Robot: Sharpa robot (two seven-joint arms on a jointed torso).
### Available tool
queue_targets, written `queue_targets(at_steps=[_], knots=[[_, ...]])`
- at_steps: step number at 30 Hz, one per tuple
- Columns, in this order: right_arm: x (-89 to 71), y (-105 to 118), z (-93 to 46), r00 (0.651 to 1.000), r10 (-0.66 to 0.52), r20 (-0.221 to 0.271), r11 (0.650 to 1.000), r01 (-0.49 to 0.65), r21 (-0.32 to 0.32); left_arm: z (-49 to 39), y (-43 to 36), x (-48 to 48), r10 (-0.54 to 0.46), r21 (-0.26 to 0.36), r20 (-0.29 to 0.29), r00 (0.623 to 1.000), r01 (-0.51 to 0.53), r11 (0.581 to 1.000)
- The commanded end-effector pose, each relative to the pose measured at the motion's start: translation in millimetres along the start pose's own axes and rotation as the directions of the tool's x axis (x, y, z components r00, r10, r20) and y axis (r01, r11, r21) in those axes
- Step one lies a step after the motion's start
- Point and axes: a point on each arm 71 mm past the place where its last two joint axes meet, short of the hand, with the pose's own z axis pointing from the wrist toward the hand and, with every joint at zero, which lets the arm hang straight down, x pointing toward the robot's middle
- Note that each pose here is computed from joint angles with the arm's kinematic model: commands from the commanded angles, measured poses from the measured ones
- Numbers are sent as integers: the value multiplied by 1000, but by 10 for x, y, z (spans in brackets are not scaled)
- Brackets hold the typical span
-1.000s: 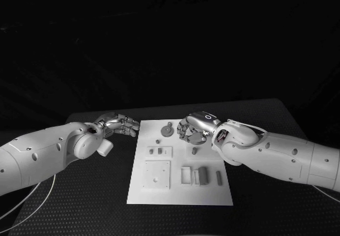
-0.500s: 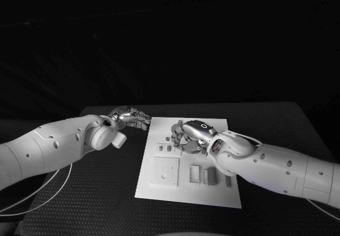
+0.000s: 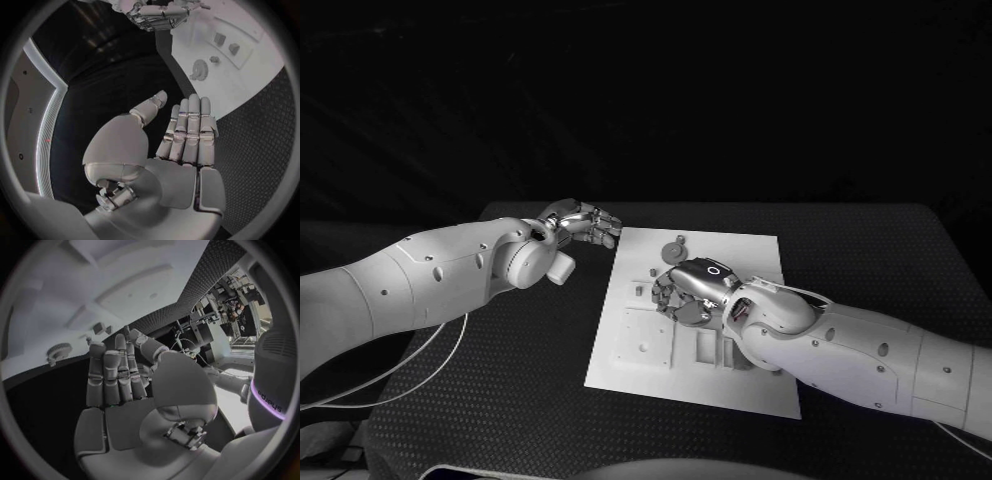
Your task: Assemble the parts on the task board
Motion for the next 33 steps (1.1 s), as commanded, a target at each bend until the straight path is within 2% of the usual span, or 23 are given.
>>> queue_targets(at_steps=[1, 10, 15, 26, 33], knots=[[65, 38, -2, 998, -44, -36, 999, 43, -33, 5, -40, 12, -8, 24, 11, 1000, 8, 1000], [232, 92, -31, 995, -46, -90, 998, 42, -43, 11, -53, 21, -8, 27, 10, 1000, 8, 1000], [274, 93, -49, 993, -47, -113, 998, 42, -43, 10, -50, 16, -8, 25, 11, 1000, 8, 1000], [294, 78, -68, 991, -53, -126, 998, 49, -39, 2, -42, -1, -8, 21, 10, 1000, 8, 1000], [289, 43, -80, 991, -68, -118, 998, 65, -26, 1, -39, -5, -9, 19, 8, 1000, 9, 1000]])
